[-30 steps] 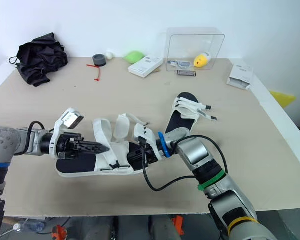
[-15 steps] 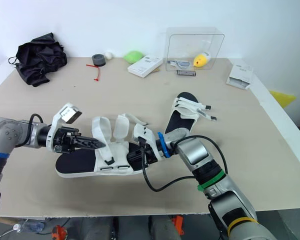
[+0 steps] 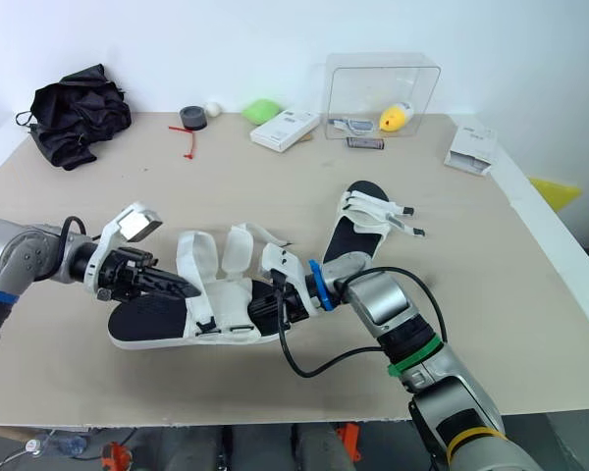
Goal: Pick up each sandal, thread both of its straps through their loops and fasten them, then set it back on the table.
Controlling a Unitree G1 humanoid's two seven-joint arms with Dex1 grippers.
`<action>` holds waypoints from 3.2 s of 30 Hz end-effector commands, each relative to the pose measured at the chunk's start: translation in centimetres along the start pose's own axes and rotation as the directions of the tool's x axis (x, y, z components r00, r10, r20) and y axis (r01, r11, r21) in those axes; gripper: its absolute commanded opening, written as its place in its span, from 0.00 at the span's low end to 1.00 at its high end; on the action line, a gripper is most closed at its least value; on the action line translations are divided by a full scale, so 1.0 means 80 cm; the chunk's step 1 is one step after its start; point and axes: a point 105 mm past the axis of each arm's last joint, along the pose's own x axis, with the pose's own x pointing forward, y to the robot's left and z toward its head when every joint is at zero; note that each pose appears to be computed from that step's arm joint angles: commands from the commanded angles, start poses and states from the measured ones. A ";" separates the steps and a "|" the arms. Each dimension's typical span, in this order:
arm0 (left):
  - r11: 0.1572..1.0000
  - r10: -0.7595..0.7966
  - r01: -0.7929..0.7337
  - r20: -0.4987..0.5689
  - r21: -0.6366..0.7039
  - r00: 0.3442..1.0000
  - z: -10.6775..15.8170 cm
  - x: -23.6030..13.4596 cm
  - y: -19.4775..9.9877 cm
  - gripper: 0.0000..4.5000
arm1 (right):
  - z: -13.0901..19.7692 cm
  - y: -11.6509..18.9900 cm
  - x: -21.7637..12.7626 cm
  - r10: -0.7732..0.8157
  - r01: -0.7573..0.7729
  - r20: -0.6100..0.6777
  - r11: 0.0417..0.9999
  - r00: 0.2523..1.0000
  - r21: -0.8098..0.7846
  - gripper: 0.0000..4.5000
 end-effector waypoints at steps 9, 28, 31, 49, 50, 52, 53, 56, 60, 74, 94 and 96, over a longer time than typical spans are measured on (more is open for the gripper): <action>0.998 -0.051 0.051 0.012 -0.037 0.999 0.016 0.004 -0.011 0.01 | -0.016 0.001 0.007 -0.003 0.004 -0.033 0.999 0.999 0.041 0.00; 0.999 -0.029 0.027 -0.055 -0.038 0.998 -0.006 0.007 -0.004 0.01 | -0.016 0.000 0.006 -0.005 0.007 -0.034 0.999 0.999 0.043 0.00; 0.999 -0.018 0.016 -0.049 -0.034 0.999 -0.004 0.006 -0.002 0.01 | -0.016 0.000 0.005 -0.005 0.006 -0.034 0.999 0.999 0.042 0.00; 1.000 -0.011 0.011 -0.022 -0.009 1.000 0.008 0.004 0.002 0.01 | -0.016 0.000 0.005 -0.005 0.006 -0.035 0.999 0.999 0.041 0.00; 1.000 -0.018 0.018 -0.024 -0.012 1.000 0.007 0.005 0.000 0.01 | -0.016 0.000 0.005 -0.005 0.006 -0.035 0.999 0.999 0.041 0.00; 0.999 -0.027 0.027 -0.030 -0.017 0.999 0.005 0.005 -0.002 0.01 | -0.016 0.000 0.005 -0.004 0.005 -0.036 0.999 0.999 0.041 0.00; 0.999 -0.030 0.030 -0.032 -0.019 0.999 0.004 0.005 -0.004 0.01 | -0.016 0.000 0.005 -0.004 0.005 -0.036 0.999 0.999 0.041 0.00; 0.999 -0.041 0.040 -0.021 -0.031 0.999 0.006 0.007 -0.006 0.01 | -0.016 0.000 0.006 -0.003 0.004 -0.036 0.999 0.999 0.040 0.00; 0.997 -0.058 0.058 0.008 -0.048 0.998 0.012 0.008 -0.009 0.01 | -0.016 0.000 0.006 -0.002 0.003 -0.037 0.999 0.999 0.038 0.00; 0.999 -0.002 -0.004 -0.108 -0.049 0.994 -0.027 0.006 0.004 0.01 | -0.016 0.001 0.008 0.001 0.000 -0.037 0.999 0.999 0.038 0.00; 0.978 -0.019 0.037 -0.091 0.204 0.996 0.002 0.024 -0.007 0.01 | -0.018 0.003 0.011 0.008 -0.006 -0.034 0.999 0.999 0.045 0.00; 0.966 -0.008 0.051 -0.171 0.252 0.985 -0.011 0.023 -0.010 0.01 | -0.018 0.003 0.010 0.007 -0.006 -0.034 0.999 0.999 0.047 0.00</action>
